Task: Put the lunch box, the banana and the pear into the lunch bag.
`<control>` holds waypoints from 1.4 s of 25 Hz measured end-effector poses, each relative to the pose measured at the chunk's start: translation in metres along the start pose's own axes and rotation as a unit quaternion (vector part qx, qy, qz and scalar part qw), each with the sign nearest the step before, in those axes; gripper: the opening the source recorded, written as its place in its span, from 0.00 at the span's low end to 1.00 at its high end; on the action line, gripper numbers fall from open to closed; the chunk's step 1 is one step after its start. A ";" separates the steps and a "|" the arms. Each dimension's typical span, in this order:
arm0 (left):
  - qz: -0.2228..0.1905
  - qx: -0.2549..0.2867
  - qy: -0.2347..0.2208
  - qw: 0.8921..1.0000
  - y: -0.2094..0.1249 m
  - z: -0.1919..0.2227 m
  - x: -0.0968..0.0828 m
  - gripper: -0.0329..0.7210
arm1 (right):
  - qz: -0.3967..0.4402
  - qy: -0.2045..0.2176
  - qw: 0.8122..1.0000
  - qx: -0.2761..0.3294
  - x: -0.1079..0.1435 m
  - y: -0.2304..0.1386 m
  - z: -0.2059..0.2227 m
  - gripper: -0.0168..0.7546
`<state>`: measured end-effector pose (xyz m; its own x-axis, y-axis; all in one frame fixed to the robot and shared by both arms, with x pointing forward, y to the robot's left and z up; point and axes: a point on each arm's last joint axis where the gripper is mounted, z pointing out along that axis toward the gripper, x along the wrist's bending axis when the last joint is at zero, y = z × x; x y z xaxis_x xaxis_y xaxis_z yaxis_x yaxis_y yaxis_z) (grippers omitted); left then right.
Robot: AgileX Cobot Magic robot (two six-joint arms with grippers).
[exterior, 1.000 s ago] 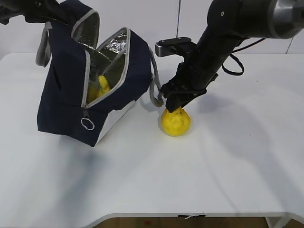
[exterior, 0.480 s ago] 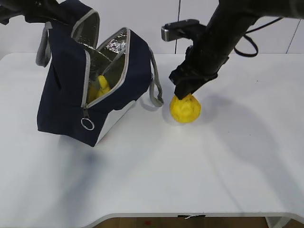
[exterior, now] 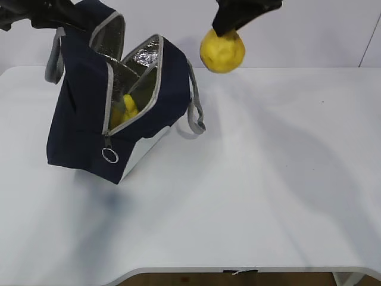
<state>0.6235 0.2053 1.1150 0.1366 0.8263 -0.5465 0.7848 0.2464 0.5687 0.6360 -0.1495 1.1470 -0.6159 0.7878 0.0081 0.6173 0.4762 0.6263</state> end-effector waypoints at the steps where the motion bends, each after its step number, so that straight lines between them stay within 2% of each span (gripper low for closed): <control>1: -0.001 0.000 -0.001 1.000 0.000 0.000 0.000 0.04 | 0.004 0.010 1.000 -0.016 0.002 0.005 -0.005 0.39; 7: -0.009 -0.002 -0.009 1.000 0.000 0.000 -0.002 0.04 | -0.005 0.077 0.993 -0.089 0.020 0.026 -0.025 0.39; 13: -0.014 -0.002 -0.013 1.000 0.000 0.000 -0.002 0.04 | -0.036 0.120 0.983 -0.131 0.041 0.038 -0.004 0.39; 19: -0.016 -0.002 -0.015 1.000 0.000 0.000 -0.003 0.04 | -0.062 0.113 0.980 -0.152 0.052 0.044 0.052 0.39; 21: -0.016 -0.002 -0.015 1.000 0.000 0.000 -0.003 0.04 | -0.057 0.114 0.982 -0.140 0.050 0.040 0.075 0.40; 24: -0.017 -0.002 -0.016 1.000 0.000 0.000 -0.003 0.04 | -0.052 0.115 0.984 -0.125 0.048 0.034 0.097 0.52; 26: -0.017 -0.002 -0.016 1.000 0.000 0.000 -0.003 0.04 | -0.051 0.112 0.984 -0.128 0.047 0.034 0.098 0.65; 28: -0.018 -0.002 -0.018 1.000 0.000 0.000 -0.003 0.04 | -0.054 0.110 0.983 -0.137 0.047 0.038 0.094 0.73; 31: -0.016 -0.002 -0.018 1.000 0.000 0.000 -0.003 0.04 | -0.060 0.099 0.982 -0.148 0.046 0.047 0.081 0.76; 35: -0.016 -0.003 -0.019 1.000 0.000 0.000 -0.003 0.04 | -0.039 0.055 0.991 -0.118 0.038 0.051 0.066 0.76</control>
<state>0.6234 0.2025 1.1172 0.1344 0.7981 -0.5873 0.7860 0.2751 0.5536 0.6765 -0.0696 1.1281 -0.7150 0.6985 0.0294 0.4424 0.4195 0.7927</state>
